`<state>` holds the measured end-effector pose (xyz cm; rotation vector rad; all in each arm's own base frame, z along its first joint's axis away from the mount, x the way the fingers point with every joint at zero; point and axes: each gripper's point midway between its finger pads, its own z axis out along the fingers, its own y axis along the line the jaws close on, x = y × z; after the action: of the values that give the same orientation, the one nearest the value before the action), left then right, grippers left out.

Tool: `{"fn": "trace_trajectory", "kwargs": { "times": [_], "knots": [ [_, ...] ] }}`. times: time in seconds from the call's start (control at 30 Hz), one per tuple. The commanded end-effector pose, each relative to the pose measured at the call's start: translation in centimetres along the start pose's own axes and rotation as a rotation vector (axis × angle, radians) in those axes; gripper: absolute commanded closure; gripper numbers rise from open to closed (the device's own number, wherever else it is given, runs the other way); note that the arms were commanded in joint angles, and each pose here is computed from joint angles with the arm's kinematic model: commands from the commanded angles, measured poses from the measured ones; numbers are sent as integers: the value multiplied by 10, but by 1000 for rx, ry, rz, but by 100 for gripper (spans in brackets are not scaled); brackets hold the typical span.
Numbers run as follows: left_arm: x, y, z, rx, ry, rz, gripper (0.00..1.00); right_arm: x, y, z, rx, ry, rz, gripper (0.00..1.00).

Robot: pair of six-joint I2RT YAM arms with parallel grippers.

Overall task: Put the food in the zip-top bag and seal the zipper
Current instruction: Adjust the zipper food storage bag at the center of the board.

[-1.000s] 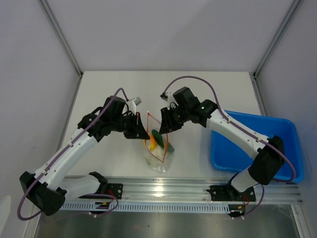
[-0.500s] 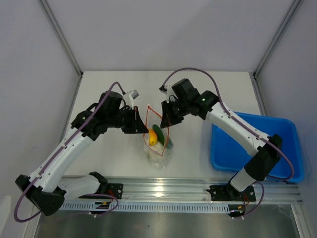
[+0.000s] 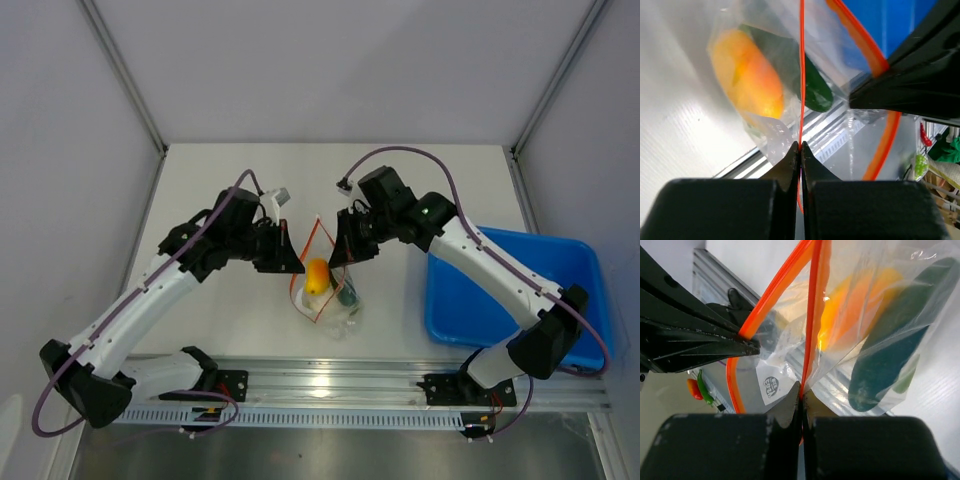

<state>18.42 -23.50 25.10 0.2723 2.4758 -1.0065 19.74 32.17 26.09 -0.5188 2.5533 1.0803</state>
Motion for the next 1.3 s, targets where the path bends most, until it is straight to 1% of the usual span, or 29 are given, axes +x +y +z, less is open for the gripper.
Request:
{"fn": "trace_trajectory", "kwargs": {
  "times": [0.0, 0.03, 0.1, 0.17, 0.2, 0.3, 0.33, 0.37, 0.4, 0.43, 0.47, 0.57, 0.6, 0.67, 0.73, 0.77, 0.83, 0.87, 0.93, 0.97, 1.03, 1.13, 1.27],
  "knots": [
    [10, 11, 10, -27, 23, -12, 99, 2, 5, 3, -18, -25, 75, 100],
    [3, 5, 3, -3, -26, 17, 99, -3, 11, 3, -36, -54, 47, 100],
    [-3, 2, -3, 10, -78, 42, 100, -7, 19, -1, -31, -118, 0, 100],
    [-9, -8, -14, 41, -120, 63, 99, -13, 27, -4, -51, -157, 9, 100],
    [-8, -13, -17, 62, -122, 67, 99, -14, 31, -8, -57, -173, 20, 100],
    [-6, -19, -21, 97, -126, 75, 99, -10, 31, -4, -50, -191, 132, 100],
    [-4, -19, -20, 100, -125, 76, 99, -10, 37, -6, -66, -224, 145, 100],
    [-1, -16, -17, 104, -120, 79, 99, -1, 29, 3, -46, -213, 222, 100],
    [-1, -17, -15, 112, -126, 90, 99, 2, 27, 7, -39, -225, 250, 100],
    [4, -13, -10, 120, -117, 95, 100, -1, 34, 5, -64, -275, 251, 100],
    [4, -10, -5, 122, -121, 102, 99, 9, 24, 16, -47, -267, 290, 100],
    [15, -3, 5, 124, -83, 117, 99, 8, 19, 22, -39, -327, 309, 100],
    [13, -5, 5, 143, -97, 123, 95, 15, 12, 28, -23, -325, 329, 100],
    [21, -5, 9, 163, -75, 116, 89, 13, 13, 28, -40, -350, 351, 100],
    [24, -6, 8, 169, -61, 112, 85, 14, 13, 30, -43, -366, 373, 100],
    [25, -8, 7, 174, -61, 122, 78, 13, 13, 29, -38, -376, 383, 100],
    [24, -12, 2, 184, -67, 141, 68, 12, 12, 28, -14, -398, 402, 100],
    [24, -17, -1, 198, -69, 158, 59, 10, 11, 27, -6, -405, 417, 100],
    [23, -19, -4, 202, -78, 172, 50, 7, 12, 26, -7, -416, 429, 100],
    [22, -21, -5, 204, -82, 183, 43, 5, 13, 24, -7, -428, 436, 100],
    [23, -23, -7, 210, -84, 200, 37, 2, 11, 23, 15, -455, 460, 100],
    [24, -23, -8, 203, -85, 216, 32, -4, 8, 21, 41, -477, 510, 100],
    [23, -26, -10, 184, -107, 254, 28, -5, 7, 25, 78, -462, 553, 100]
  ]
}}
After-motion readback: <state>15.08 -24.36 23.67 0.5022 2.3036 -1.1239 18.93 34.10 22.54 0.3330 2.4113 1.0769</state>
